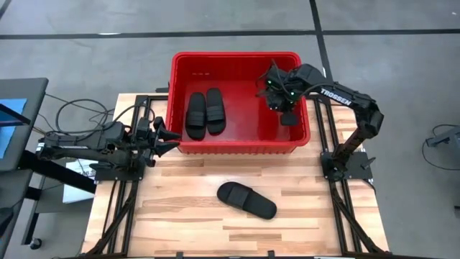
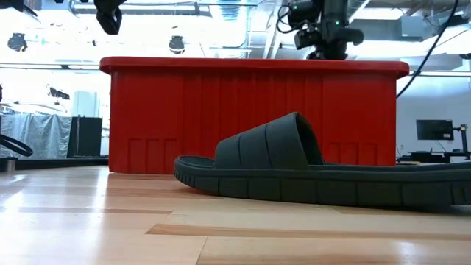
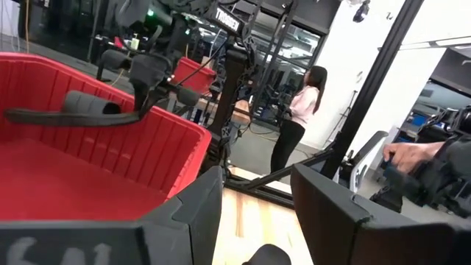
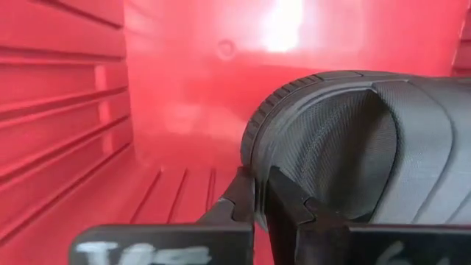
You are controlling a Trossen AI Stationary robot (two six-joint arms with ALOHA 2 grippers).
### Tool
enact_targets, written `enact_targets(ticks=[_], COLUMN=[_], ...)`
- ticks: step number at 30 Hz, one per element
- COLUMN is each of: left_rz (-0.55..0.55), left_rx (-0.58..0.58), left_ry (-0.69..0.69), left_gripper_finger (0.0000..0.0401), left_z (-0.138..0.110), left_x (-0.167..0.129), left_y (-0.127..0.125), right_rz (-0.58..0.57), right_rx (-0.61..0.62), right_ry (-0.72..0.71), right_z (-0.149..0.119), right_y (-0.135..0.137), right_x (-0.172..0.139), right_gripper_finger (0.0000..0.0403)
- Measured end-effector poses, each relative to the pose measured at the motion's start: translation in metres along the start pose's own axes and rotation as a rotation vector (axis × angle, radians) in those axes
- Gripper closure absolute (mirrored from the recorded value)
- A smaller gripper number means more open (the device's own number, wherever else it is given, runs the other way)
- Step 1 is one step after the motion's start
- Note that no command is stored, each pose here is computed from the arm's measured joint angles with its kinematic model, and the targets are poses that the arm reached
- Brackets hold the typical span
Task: Pick and place slides into bin
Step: Put the black slide into the red bin
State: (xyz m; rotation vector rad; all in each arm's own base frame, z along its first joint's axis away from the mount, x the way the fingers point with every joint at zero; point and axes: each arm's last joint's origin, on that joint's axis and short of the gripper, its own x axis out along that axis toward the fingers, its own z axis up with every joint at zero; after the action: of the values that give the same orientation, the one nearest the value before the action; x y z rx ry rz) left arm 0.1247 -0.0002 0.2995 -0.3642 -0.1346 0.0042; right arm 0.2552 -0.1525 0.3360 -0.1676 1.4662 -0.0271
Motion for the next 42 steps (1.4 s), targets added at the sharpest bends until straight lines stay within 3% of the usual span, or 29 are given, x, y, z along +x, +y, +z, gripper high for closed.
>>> enact_targets(ticks=[12,26,33,42], left_rz=[0.011,0.013,0.013,0.013], left_rx=[-0.001,-0.022,-0.027,-0.039], left_ry=[-0.006,-0.006,-0.007,-0.007], left_gripper_finger=[0.0248,0.0248,0.0248,0.0248], left_z=[0.0,0.0,0.0,0.0], left_x=[0.0,0.0,0.0,0.0], left_y=[0.0,0.0,0.0,0.0], right_rz=[-0.002,0.036,0.017,0.012], right_rx=[0.039,0.029,0.027,0.025], right_ry=[-0.036,0.015,-0.007,-0.015], right_z=[-0.002,-0.009,-0.008,-0.006], right_y=[-0.011,-0.002,-0.003,-0.003], right_x=[0.028,0.074,0.078,0.078], right_gripper_finger=[0.0402,0.0403,0.0402,0.0354])
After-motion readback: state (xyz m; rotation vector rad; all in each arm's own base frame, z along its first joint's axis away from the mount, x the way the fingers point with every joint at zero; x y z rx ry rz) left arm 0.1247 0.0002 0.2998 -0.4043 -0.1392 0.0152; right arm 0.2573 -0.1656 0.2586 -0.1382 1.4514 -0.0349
